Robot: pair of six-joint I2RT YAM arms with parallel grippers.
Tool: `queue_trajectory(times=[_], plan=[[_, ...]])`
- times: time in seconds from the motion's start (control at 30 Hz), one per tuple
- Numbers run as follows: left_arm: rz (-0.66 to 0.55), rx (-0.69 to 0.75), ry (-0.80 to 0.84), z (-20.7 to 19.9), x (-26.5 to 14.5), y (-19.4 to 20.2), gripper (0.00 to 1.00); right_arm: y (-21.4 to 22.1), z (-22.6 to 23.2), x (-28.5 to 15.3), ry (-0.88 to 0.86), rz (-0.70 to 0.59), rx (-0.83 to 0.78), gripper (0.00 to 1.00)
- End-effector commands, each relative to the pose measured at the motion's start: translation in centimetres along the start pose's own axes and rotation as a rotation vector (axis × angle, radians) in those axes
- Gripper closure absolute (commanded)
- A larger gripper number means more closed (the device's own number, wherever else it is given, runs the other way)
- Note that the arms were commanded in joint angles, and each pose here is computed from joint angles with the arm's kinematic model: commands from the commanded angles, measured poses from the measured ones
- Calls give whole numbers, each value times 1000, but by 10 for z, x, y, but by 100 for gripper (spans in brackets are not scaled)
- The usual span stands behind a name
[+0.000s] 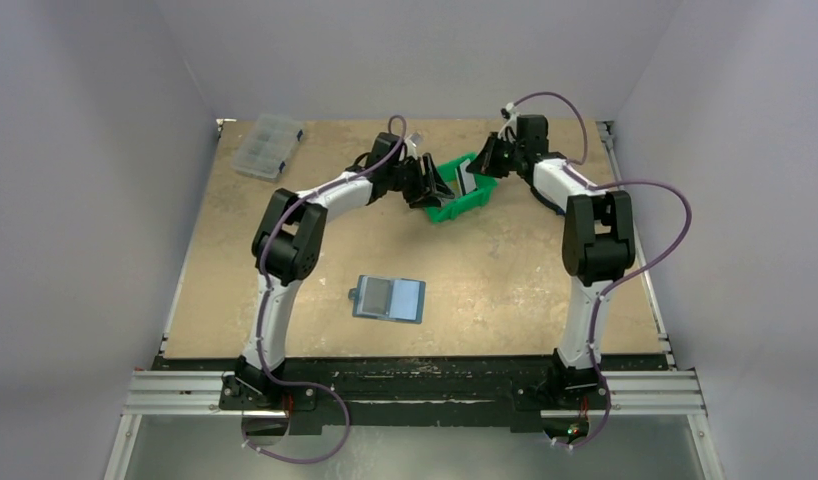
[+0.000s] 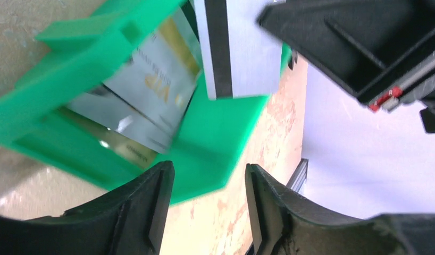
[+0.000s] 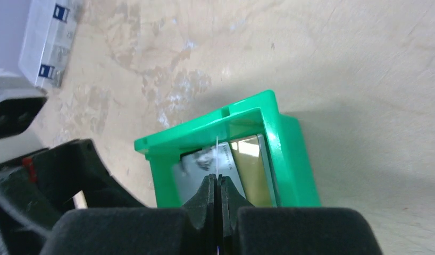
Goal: Put the credit cards into the card holder
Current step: Pick up the credit card from the storage box.
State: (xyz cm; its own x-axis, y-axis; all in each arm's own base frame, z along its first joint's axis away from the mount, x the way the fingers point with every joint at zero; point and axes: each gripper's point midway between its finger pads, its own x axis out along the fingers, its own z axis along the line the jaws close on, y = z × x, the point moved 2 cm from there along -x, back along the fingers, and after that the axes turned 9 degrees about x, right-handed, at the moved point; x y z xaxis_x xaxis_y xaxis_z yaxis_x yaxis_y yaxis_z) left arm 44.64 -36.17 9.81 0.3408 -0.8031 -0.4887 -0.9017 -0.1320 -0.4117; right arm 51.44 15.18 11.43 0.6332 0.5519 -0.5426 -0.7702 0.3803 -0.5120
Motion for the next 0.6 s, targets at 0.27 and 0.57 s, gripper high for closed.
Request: queue_trajectory(times=[0.27, 0.57], plan=[[-75, 304, -160, -42, -157, -2, 37, -73, 97, -89, -39, -376, -160, 100], [76, 268, -384, 32, -208, 106, 40, 97, 147, -110, -214, 117, 13, 100]])
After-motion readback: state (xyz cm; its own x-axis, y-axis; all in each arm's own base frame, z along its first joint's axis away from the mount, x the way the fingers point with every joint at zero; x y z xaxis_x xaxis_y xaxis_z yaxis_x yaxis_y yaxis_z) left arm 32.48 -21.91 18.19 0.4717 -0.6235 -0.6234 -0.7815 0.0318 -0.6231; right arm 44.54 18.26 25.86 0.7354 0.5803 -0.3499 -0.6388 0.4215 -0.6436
